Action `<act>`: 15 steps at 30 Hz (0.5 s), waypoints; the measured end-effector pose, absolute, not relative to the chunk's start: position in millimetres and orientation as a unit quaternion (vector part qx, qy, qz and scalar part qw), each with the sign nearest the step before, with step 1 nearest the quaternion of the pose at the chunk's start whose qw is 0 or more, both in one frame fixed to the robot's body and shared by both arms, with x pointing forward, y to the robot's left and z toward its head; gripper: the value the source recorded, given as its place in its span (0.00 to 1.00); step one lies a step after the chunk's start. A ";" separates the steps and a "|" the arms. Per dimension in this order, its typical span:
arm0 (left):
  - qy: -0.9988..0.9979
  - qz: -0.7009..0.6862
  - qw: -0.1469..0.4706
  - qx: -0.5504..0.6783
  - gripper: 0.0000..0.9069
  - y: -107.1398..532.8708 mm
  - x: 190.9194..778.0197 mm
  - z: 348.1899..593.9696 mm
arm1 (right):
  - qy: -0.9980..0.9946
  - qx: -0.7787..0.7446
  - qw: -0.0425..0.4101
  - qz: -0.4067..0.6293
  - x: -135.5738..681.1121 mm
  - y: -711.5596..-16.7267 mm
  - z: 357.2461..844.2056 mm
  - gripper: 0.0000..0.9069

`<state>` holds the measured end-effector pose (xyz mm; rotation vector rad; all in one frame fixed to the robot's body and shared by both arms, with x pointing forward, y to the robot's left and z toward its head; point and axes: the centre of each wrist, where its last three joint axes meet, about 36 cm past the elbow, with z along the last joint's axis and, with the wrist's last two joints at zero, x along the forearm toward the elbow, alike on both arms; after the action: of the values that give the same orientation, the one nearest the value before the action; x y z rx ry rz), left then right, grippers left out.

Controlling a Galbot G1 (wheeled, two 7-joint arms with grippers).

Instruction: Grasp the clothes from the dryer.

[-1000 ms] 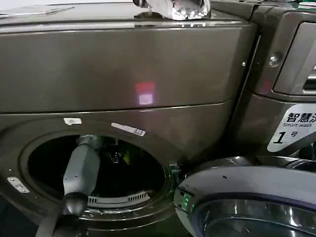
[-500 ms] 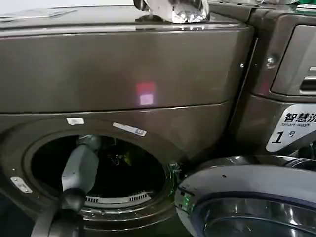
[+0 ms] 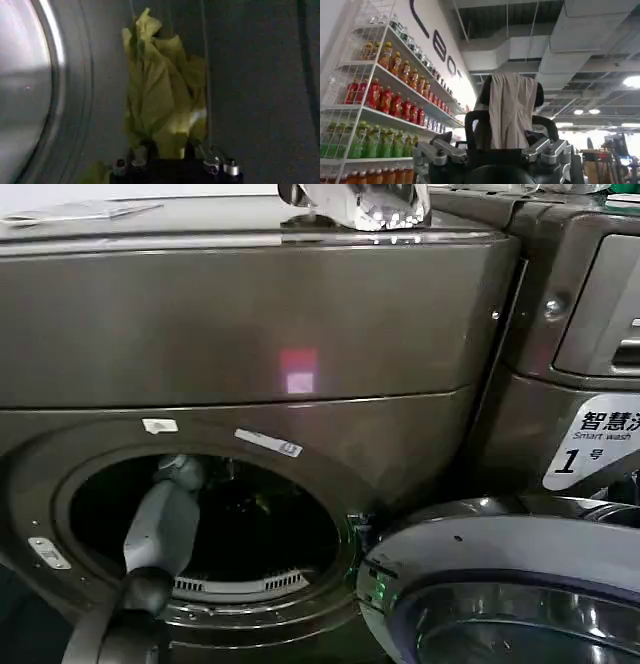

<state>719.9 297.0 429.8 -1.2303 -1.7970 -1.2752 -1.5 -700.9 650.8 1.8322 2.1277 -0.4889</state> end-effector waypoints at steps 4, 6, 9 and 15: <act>-0.685 -0.476 0.303 -0.460 0.00 296.3 718.9 427.4 | 0.739 0.636 0.145 -0.169 -0.8 -701.0 649.8 1.00; -0.688 -0.475 0.302 -0.458 0.00 296.3 718.3 426.1 | 0.740 0.635 0.144 -0.169 -0.4 -701.0 649.2 1.00; -0.698 -0.471 0.297 -0.450 0.00 296.4 716.5 425.6 | 0.740 0.635 0.142 -0.169 -0.3 -700.4 647.9 1.00; -0.735 -0.456 0.266 -0.425 0.00 289.4 712.6 427.0 | 0.743 0.632 0.140 -0.171 4.0 -699.7 645.5 1.00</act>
<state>712.6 289.4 427.0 -1.1468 -1.9855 -1.2303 4.0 -699.7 645.5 1.8261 2.1464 -0.4951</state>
